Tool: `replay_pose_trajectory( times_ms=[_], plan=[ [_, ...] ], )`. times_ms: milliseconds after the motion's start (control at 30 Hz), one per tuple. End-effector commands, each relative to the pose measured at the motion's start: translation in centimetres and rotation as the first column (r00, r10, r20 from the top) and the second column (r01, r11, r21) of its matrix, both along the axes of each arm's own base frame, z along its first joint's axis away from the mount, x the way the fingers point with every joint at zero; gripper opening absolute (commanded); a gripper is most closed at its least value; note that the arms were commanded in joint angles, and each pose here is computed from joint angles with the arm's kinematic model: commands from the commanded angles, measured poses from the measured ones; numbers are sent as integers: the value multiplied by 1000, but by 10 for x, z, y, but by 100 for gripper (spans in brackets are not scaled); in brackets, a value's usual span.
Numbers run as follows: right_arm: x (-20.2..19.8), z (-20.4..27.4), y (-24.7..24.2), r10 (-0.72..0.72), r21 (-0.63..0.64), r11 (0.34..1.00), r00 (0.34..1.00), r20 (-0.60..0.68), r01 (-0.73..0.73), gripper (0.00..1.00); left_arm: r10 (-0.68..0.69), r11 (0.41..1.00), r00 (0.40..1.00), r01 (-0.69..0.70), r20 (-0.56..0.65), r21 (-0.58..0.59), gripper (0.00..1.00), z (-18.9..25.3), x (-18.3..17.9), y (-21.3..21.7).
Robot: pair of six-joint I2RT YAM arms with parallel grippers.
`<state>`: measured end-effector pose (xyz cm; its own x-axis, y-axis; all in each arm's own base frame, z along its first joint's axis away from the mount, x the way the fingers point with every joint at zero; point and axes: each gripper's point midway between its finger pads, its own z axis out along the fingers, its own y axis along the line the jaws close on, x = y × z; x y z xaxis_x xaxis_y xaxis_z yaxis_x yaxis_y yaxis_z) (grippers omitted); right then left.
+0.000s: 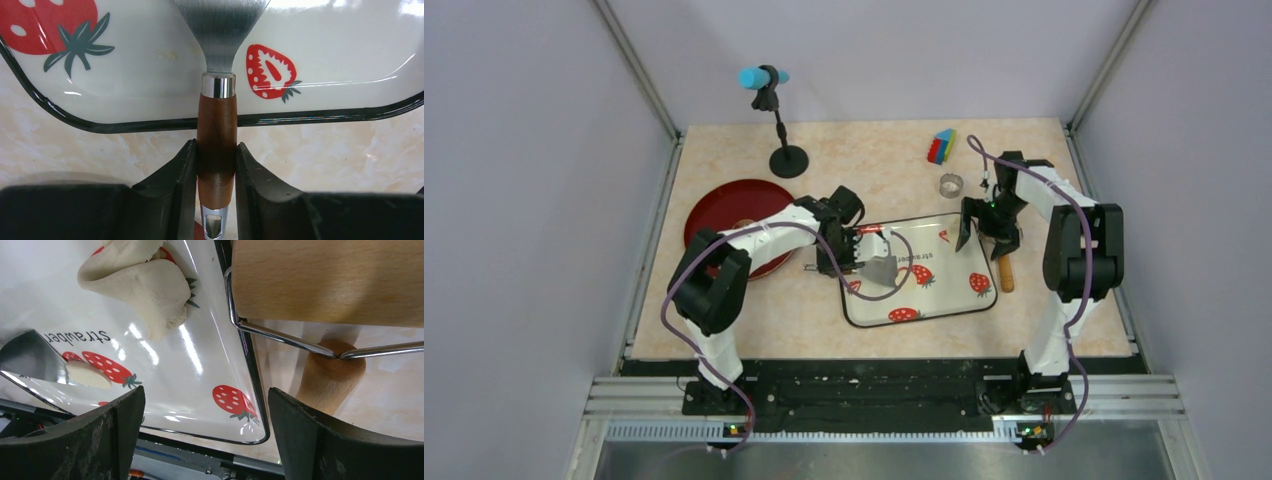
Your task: Roll out the dumpling wrappers from the dough
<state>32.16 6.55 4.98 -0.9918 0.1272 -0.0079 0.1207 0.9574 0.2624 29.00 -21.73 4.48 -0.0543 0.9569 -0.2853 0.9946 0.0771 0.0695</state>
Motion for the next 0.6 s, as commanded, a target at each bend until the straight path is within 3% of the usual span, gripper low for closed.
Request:
replay_pose_trajectory(
  times_ms=[0,567],
  plan=[
    [7,-2,1,10,16,1000,1000,16,-10,90,7,1000,999,-7,40,7,0,12,8,10],
    [7,-3,4,12,29,999,1000,12,-13,90,4,999,999,-2,35,-39,0,11,20,-19]
  ],
)
